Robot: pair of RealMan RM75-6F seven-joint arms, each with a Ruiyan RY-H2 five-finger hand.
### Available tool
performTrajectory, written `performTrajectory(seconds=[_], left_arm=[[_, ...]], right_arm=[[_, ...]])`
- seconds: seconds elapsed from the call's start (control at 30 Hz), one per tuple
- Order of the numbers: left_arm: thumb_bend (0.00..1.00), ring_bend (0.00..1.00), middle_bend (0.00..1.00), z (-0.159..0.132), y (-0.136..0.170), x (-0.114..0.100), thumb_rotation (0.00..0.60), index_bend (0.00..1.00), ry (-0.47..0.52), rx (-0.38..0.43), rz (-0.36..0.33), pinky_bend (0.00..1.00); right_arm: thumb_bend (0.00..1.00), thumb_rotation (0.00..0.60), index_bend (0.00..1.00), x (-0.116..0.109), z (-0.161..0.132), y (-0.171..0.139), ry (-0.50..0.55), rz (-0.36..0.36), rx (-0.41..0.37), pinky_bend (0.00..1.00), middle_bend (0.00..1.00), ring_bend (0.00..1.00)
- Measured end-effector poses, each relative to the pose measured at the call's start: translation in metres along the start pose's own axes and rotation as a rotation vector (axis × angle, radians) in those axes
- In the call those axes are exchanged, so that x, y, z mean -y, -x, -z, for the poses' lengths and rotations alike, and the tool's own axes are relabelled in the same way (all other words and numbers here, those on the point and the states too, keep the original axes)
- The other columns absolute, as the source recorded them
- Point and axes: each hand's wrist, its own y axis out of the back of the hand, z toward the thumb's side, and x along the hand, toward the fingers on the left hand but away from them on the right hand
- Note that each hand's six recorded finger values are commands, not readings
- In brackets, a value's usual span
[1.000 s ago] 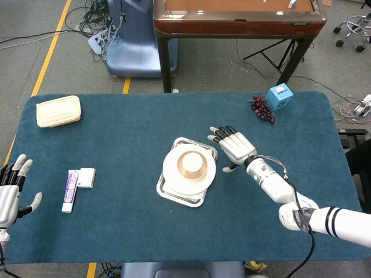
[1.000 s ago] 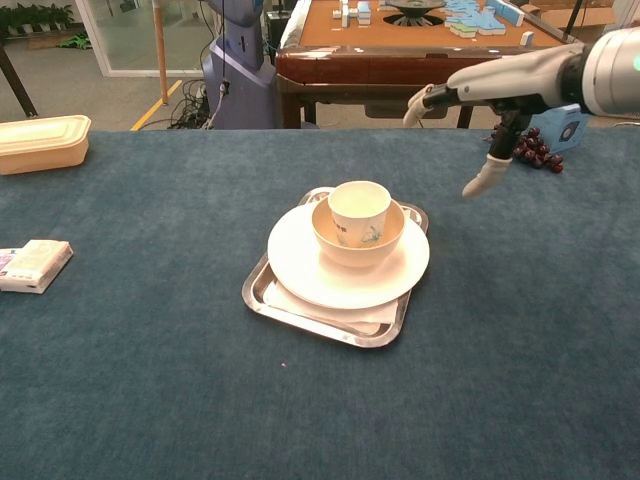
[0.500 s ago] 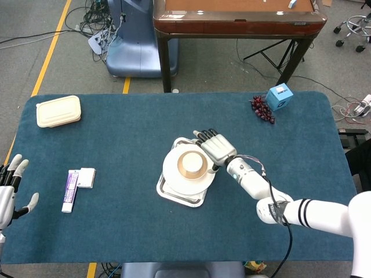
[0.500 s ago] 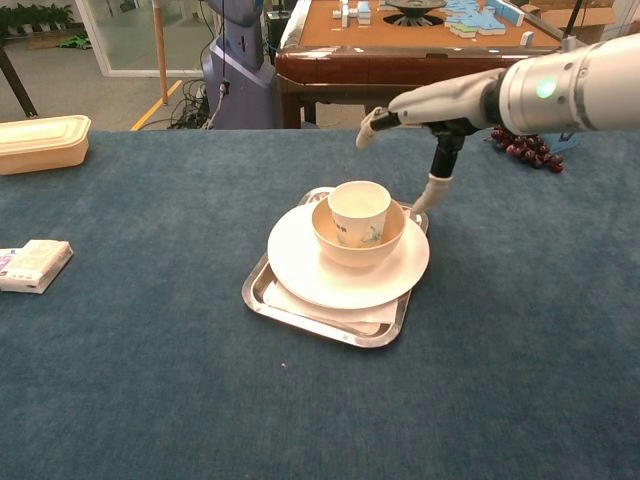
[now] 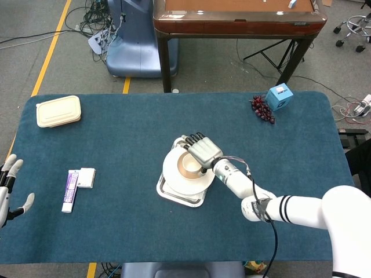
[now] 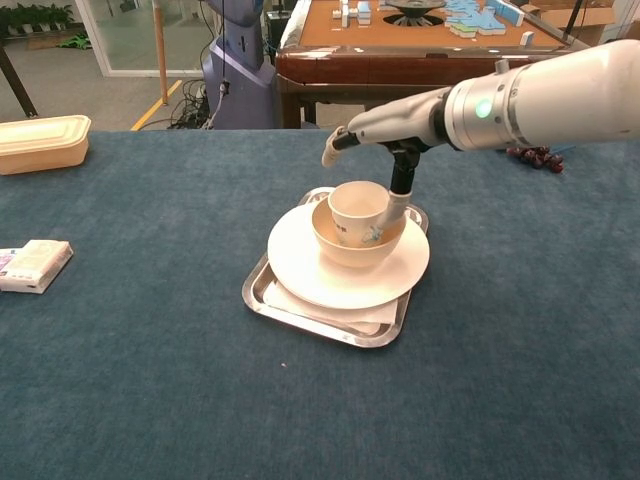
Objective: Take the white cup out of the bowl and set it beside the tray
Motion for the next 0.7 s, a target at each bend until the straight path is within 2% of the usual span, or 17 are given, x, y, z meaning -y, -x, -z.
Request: performTrajectory(seconds=[0.3,0.7], left_arm=[[0.32,0.0,0.0,-0.0009,-0.0004,-0.0011,0.6,0.0,0.009,0.012,-0.006,0.0],[0.32,0.0,0.0,-0.0033,0.0025,-0.0035,0.6,0.0,0.014,0.031,-0.016,0.0]], right_arm=[[0.06,0.6,0.38,0.0054,-0.0016,0.0069,-0.025,-0.016,0.011,0.0,0.0,0.0],[0.08,0.6,0.44,0.0031,-0.0016,0.0079,-0.043,-0.006,0.019,0.0,0.0,0.0]])
